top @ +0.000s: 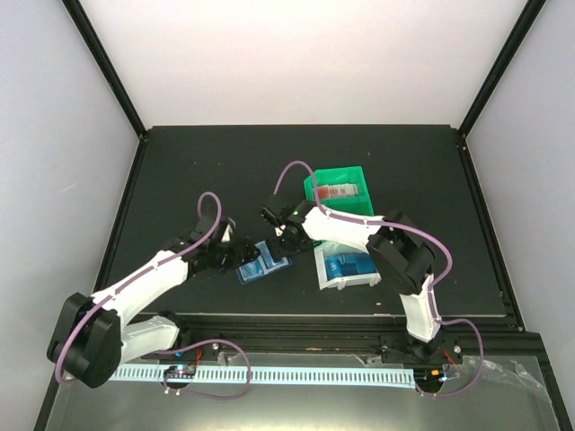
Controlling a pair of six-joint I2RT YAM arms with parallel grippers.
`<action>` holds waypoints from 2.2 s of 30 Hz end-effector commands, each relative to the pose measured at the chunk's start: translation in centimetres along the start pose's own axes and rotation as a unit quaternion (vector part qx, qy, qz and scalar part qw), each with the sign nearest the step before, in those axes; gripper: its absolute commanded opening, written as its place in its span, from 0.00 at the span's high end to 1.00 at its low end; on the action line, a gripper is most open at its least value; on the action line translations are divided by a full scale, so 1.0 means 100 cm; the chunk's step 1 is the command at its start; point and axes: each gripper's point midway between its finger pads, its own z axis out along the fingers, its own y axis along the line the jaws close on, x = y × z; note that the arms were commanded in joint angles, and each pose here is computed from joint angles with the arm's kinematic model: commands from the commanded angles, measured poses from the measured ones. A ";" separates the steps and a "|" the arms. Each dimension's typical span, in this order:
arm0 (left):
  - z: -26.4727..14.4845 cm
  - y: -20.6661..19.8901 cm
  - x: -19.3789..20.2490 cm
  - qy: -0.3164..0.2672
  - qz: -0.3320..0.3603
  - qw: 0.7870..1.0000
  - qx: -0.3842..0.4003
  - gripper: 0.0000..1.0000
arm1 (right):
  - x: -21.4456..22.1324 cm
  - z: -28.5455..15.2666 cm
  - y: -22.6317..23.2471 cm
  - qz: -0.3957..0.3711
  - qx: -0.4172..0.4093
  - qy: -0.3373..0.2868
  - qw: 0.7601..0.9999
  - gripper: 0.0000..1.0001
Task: Put the credit cards into the card holder
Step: Insert the credit card into the card holder, then close the card holder at the center of the board.
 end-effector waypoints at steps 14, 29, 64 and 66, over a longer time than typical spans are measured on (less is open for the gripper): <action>0.015 0.041 0.032 0.054 -0.105 0.992 -0.052 0.13 | 0.027 0.007 0.017 0.006 -0.132 0.047 0.990 0.36; 0.033 0.023 0.016 0.032 -0.081 0.996 0.012 0.15 | 0.031 0.014 0.034 0.014 -0.205 0.064 0.977 0.37; -0.016 -0.026 -0.023 -0.111 -0.049 0.973 0.199 0.15 | 0.023 0.021 -0.007 0.041 -0.074 0.054 0.995 0.41; -0.019 -0.031 -0.026 -0.115 -0.048 0.970 0.210 0.15 | 0.024 0.021 -0.007 0.041 -0.075 0.055 0.995 0.41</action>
